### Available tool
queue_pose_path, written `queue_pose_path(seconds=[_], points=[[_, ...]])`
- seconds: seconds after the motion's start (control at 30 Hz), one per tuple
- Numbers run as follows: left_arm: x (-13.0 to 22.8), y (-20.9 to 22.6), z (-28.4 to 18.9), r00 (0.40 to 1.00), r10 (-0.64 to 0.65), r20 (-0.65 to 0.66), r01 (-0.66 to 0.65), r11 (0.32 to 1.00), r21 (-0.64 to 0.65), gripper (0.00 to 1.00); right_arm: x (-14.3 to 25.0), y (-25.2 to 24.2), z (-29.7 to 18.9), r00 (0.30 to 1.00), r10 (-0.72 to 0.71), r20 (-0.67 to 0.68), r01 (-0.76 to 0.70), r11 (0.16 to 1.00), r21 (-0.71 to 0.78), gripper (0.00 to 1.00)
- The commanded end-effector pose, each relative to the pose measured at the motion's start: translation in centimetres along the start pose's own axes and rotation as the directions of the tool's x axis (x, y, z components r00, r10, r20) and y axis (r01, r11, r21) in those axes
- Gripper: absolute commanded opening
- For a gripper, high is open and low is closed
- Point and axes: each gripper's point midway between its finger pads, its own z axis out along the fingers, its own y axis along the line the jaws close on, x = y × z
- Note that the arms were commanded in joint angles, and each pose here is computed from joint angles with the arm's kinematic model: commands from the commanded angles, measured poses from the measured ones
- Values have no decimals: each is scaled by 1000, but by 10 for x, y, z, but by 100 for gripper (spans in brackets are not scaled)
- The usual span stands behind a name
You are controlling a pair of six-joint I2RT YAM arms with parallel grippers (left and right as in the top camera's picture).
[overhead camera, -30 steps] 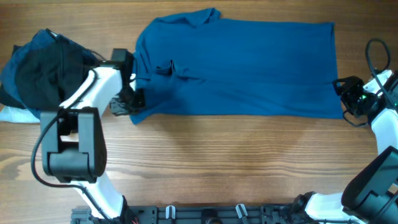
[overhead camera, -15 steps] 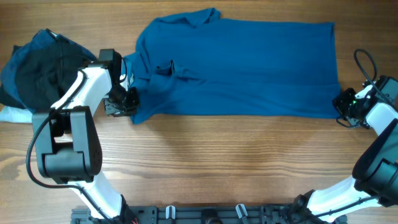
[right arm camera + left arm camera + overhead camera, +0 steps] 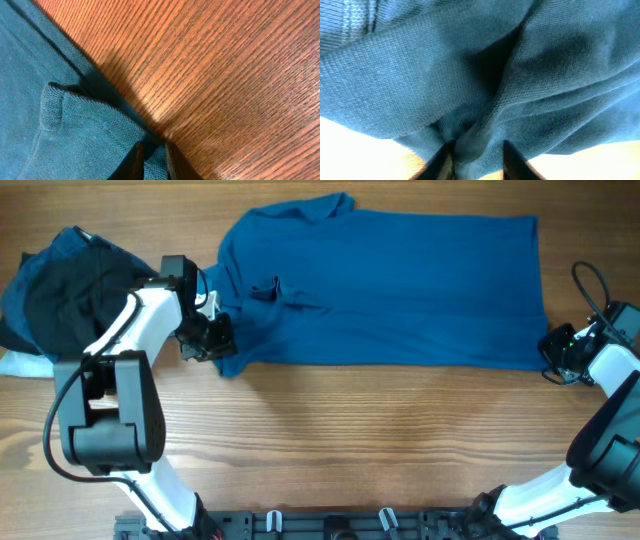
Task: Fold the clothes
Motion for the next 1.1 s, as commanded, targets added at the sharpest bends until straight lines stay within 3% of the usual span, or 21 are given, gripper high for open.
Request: queue_pose_path(seconds=[0.0,0.13,0.33,0.4,0.47,0.67,0.73,0.83,0.97,1.07], points=[[-1,12,-2,999,31,20,-28,993,-113,4,5,-19,8,1000,17,-14,-16,996,84,16],[2,44,-9,1000,-1,16,5,967,-254,4,5,-39,6,1000,10,2,-11,981,195,16],[-2,64,-15,997,-63,35,69,967,-246,4,5,-39,5,1000,14,1,-14,980,196,16],[-4,61,-14,997,-59,44,68,969,-236,4,7,-20,7,999,-38,-26,40,995,90,23],[-5,56,-13,997,-57,46,65,975,-211,5,8,1,0,994,-92,-56,91,996,-20,37],[-5,55,-13,997,-56,44,64,977,-204,7,24,10,-27,982,-100,-158,95,995,-39,46],[-5,55,-13,997,-56,45,64,977,-204,8,30,11,-25,978,-112,-173,107,993,-40,45],[-6,55,-13,997,-55,48,64,977,-203,8,33,17,-23,976,-137,-168,131,990,-48,32],[-6,55,-13,997,-56,48,64,977,-203,8,26,13,-21,980,-144,-138,144,990,-11,6],[-6,55,-13,997,-56,48,64,977,-203,7,22,8,-21,984,-132,-124,136,990,23,4]])
